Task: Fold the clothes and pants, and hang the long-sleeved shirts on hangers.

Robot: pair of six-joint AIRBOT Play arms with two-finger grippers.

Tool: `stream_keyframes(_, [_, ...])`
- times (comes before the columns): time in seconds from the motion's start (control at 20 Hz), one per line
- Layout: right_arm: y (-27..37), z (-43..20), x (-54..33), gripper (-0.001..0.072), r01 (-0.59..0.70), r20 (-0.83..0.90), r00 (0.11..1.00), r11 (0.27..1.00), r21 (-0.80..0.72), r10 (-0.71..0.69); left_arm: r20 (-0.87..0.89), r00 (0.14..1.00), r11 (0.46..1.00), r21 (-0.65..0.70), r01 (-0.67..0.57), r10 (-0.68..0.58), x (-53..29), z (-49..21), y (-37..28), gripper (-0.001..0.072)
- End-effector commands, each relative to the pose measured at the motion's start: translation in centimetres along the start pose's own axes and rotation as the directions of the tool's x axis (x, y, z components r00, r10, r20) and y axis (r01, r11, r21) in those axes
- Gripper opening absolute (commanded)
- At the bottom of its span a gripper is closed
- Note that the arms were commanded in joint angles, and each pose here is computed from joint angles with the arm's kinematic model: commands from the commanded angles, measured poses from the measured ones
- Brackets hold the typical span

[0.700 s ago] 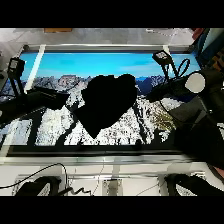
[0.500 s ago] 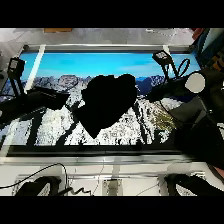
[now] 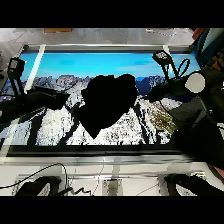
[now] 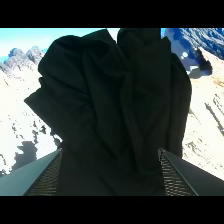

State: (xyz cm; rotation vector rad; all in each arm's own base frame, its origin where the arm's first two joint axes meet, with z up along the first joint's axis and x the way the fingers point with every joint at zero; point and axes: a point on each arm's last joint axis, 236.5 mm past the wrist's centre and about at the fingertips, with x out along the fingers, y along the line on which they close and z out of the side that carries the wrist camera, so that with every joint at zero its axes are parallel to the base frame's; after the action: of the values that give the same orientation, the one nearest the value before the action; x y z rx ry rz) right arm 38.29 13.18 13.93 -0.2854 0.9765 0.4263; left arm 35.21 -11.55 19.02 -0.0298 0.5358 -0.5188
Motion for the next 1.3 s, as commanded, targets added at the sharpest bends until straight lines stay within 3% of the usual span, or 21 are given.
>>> stream_keyframes(0.0, [0.1, 0.0, 0.0, 0.0029, -0.001, 0.001, 1.0, 1.0, -0.001, 0.001, 0.001, 1.0, 1.0, 0.001, -0.001, 0.001, 0.0, 0.0, 0.0, 0.0707])
stream_keyframes(0.15, [0.4, 1.7, -0.1, 0.0029, -0.016, 0.07, 0.997, 1.0, 0.024, 0.015, 0.002, 1.0, 1.0, -0.001, 0.001, -0.001, 0.0, 0.1, 0.0, 0.0707])
stream_keyframes(0.35, [5.1, 5.4, -0.6, 0.0029, -0.252, 0.218, 0.952, 0.957, 0.147, 0.217, 0.008, 1.0, 1.0, -0.002, -0.002, 0.002, 0.0, 0.2, 0.0, 0.0707])
stream_keyframes(0.5, [9.1, 4.8, 1.8, 0.0029, -0.348, 0.152, 0.933, 0.926, 0.144, 0.327, 0.006, 1.0, 1.0, -0.002, -0.002, 0.002, 0.0, 0.1, 0.1, 0.0707])
stream_keyframes(0.65, [16.7, -0.2, 6.0, 0.003, -0.452, -0.114, 0.891, 0.882, -0.131, 0.44, 0.008, 1.0, 1.0, 0.0, -0.007, 0.007, 0.0, 0.2, 0.2, 0.0707])
stream_keyframes(0.8, [22.1, -4.4, 10.0, 0.0073, -0.468, -0.285, 0.883, 0.754, -0.461, 0.374, 0.052, 0.998, 0.999, -0.001, -0.036, 0.036, 0.0, 1.2, 0.9, 0.0707])
stream_keyframes(0.9, [24.3, -6.1, 12.2, 0.0327, -0.452, -0.329, 0.891, 0.687, -0.569, 0.314, 0.09, 0.994, 0.998, -0.003, -0.06, 0.06, -0.1, 2.1, 1.4, 0.0707])
stream_keyframes(0.95, [25.4, -6.6, 13.1, 0.0417, -0.444, -0.333, 0.896, 0.641, -0.626, 0.296, 0.105, 0.992, 0.998, -0.004, -0.07, 0.07, -0.2, 2.5, 1.7, 0.0707])
stream_keyframes(1.15, [28.7, -6.4, 15.4, 0.042, -0.383, -0.276, 0.917, 0.439, -0.813, 0.287, 0.119, 0.99, 0.997, -0.005, -0.078, 0.078, -0.2, 2.8, 1.9, 0.0707])
stream_keyframes(1.25, [29.5, -5.5, 16.1, 0.042, -0.343, -0.228, 0.925, 0.406, -0.847, 0.305, 0.119, 0.99, 0.997, -0.005, -0.078, 0.078, -0.2, 2.8, 1.9, 0.0707])
